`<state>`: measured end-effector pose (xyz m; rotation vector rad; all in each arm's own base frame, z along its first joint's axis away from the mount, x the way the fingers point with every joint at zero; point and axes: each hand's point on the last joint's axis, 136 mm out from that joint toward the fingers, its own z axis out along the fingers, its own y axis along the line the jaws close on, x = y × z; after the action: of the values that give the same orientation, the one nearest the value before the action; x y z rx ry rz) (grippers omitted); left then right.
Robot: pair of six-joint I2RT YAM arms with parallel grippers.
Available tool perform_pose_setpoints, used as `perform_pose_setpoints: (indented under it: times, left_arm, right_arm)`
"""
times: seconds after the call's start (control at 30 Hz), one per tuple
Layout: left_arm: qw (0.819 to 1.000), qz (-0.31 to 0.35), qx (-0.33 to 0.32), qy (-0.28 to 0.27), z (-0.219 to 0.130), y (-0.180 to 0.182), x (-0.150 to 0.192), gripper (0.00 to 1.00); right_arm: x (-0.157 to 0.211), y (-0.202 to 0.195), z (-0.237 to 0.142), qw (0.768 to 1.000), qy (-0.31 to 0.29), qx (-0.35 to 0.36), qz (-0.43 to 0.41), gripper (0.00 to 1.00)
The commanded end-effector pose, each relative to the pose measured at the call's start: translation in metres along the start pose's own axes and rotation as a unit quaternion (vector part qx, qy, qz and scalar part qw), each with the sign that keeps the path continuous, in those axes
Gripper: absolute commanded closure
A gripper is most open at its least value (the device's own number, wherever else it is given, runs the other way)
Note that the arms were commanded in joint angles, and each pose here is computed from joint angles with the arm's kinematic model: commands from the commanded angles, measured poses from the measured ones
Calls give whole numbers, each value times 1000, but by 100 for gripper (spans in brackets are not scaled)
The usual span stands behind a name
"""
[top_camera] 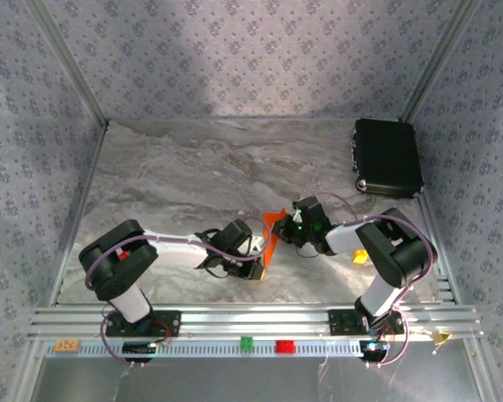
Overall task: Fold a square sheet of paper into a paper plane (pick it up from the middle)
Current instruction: Perform the fifth fold on the wing at the bottom-center of the table.
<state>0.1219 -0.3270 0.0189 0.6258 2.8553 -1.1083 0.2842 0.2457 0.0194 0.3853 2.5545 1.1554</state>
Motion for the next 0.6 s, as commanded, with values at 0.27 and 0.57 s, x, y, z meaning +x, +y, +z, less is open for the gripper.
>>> perform_pose_setpoints:
  times: [0.27, 0.57]
  left_arm:
    - [994, -30, 65, -78, -43, -25, -53, 98]
    - [994, -52, 71, -68, -10, -30, -98, 98]
  right_arm:
    - [33, -40, -12, 994, 1, 85, 63, 95]
    - [34, -38, -23, 991, -35, 76, 100, 95]
